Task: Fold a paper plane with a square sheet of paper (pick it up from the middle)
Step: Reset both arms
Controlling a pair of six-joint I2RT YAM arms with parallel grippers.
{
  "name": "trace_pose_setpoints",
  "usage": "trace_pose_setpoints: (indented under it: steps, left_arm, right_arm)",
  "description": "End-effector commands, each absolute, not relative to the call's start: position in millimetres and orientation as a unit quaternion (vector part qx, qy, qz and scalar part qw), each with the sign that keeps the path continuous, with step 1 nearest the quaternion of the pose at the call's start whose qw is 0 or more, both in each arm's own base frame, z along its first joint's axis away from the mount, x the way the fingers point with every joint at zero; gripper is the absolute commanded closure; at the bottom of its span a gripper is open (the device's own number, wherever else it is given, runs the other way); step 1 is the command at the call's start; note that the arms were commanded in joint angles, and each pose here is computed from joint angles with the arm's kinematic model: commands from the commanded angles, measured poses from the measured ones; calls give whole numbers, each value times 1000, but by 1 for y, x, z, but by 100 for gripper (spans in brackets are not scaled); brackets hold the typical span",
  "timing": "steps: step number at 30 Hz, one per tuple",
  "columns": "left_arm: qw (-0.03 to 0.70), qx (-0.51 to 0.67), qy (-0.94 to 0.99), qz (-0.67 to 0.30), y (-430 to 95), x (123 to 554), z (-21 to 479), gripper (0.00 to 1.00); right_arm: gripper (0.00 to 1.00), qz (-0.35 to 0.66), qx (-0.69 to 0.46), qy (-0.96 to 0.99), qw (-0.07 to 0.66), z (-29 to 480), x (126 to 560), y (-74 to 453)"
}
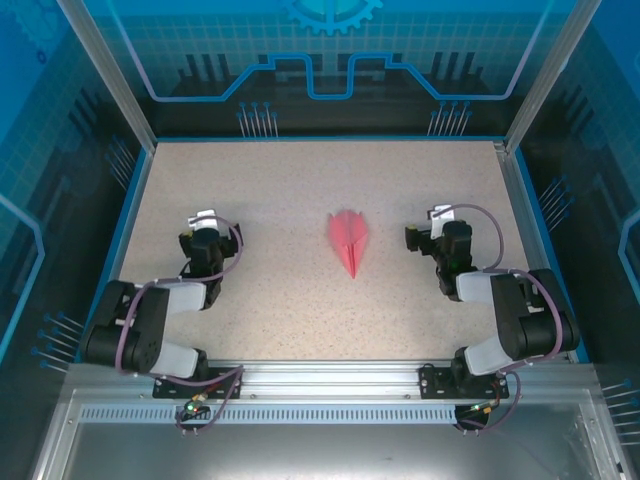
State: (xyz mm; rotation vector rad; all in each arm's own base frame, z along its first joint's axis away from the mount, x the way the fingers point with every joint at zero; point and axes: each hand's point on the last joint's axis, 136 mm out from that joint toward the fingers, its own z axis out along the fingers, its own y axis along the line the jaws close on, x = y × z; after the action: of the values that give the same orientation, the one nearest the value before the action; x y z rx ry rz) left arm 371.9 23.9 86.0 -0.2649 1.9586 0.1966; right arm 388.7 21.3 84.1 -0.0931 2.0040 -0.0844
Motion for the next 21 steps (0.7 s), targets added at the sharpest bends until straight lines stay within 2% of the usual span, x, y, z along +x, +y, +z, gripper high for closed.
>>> trace_pose_setpoints:
  steps: [1,4,21]
  left_arm:
    - [581,-67,810,36,6,392,98,2]
    - [563,-74,822,26,10,394,93,2]
    - [563,-83,822,14,14,393,92,1]
  right_arm:
    - [1,-69,8,824,563,97,393,4]
    - [0,-68,7,824,563,98,393,5]
    - [1,-68,6,824,562,97,393,5]
